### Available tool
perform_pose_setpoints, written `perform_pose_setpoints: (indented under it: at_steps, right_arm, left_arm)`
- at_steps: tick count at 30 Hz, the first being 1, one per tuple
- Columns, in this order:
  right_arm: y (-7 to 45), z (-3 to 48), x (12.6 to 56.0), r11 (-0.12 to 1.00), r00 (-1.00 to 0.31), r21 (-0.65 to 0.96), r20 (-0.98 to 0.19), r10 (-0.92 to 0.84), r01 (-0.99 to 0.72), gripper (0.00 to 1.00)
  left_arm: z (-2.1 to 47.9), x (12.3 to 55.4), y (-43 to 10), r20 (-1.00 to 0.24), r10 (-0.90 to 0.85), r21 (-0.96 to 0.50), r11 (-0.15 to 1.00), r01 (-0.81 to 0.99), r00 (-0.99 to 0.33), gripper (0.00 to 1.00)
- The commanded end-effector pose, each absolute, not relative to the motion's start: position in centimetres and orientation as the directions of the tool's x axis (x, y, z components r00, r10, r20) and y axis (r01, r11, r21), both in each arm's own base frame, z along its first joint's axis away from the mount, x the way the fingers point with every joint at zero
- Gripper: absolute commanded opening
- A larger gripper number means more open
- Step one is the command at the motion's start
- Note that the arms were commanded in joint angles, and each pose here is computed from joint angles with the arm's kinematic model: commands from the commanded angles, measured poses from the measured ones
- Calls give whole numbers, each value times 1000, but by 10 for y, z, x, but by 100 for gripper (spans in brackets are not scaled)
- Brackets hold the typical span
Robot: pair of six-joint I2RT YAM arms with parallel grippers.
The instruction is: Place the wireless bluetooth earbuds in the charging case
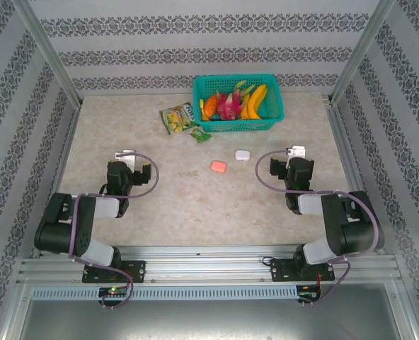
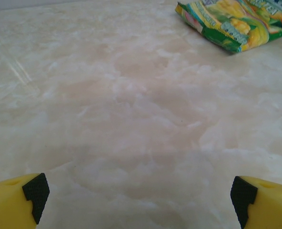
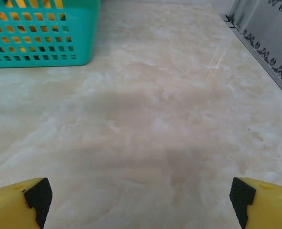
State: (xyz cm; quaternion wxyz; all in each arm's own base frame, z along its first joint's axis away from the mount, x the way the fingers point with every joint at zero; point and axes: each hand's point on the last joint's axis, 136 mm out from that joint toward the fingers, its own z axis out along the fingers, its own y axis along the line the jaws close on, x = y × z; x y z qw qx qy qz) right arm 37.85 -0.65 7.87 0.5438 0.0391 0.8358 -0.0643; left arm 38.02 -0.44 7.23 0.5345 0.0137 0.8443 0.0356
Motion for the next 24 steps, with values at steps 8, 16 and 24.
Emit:
perform_pose_setpoints:
  at_steps: [8,16,24]
  right_arm:
    - [-5,106,396,998,-299,20,-954,38,62,98]
    - [-3,106,397,998,-307,7,-951,26,64,98]
    - [-2,106,397,999,-308,19,-951,30,40,98]
  left_arm:
    - [82,400,6,-918,-22,-24,1000,1,-396,100]
    - [82,399,7,-918,-18,-17,1000,-5,-395,100]
    - [82,399,6,-918,-15,-15,1000,-5,-396,100]
